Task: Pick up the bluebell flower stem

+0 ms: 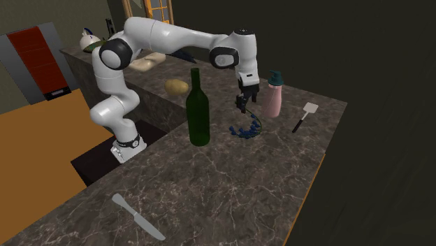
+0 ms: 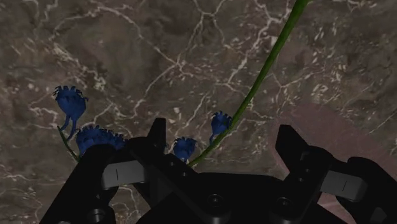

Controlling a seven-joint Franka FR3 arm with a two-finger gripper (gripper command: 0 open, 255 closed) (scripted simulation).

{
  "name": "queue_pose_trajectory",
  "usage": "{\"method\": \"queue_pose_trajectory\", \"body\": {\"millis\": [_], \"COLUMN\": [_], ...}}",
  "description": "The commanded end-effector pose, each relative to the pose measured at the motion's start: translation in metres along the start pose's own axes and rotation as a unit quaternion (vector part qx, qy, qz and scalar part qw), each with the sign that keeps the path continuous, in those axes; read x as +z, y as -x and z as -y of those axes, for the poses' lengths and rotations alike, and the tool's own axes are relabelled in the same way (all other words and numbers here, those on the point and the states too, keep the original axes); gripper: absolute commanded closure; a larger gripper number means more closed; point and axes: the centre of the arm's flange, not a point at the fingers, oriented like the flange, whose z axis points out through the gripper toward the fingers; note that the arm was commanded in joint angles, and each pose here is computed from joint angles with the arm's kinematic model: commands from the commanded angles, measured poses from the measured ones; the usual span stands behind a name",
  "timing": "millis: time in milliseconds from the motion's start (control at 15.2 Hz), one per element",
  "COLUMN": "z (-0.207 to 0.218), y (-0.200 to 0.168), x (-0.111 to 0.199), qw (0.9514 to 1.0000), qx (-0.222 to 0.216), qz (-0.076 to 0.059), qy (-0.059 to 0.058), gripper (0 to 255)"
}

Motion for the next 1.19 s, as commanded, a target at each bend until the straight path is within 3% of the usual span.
{"method": "queue_pose_trajectory", "body": {"millis": [0, 594, 660, 1122], "z": [0.012, 0.006, 0.005, 0.006], "y": [-0.012, -0.009, -0.009, -0.009], "x": [0.009, 0.048, 0.047, 0.047], "qw": [1.0000, 1.0000, 1.0000, 1.0000], "qx": [0.006, 0.006, 0.006, 0.006], "qz": [-0.001, -0.001, -0.001, -0.001], "qy": [-0.003, -0.003, -0.003, -0.003], "gripper": [0, 0, 255, 255]}}
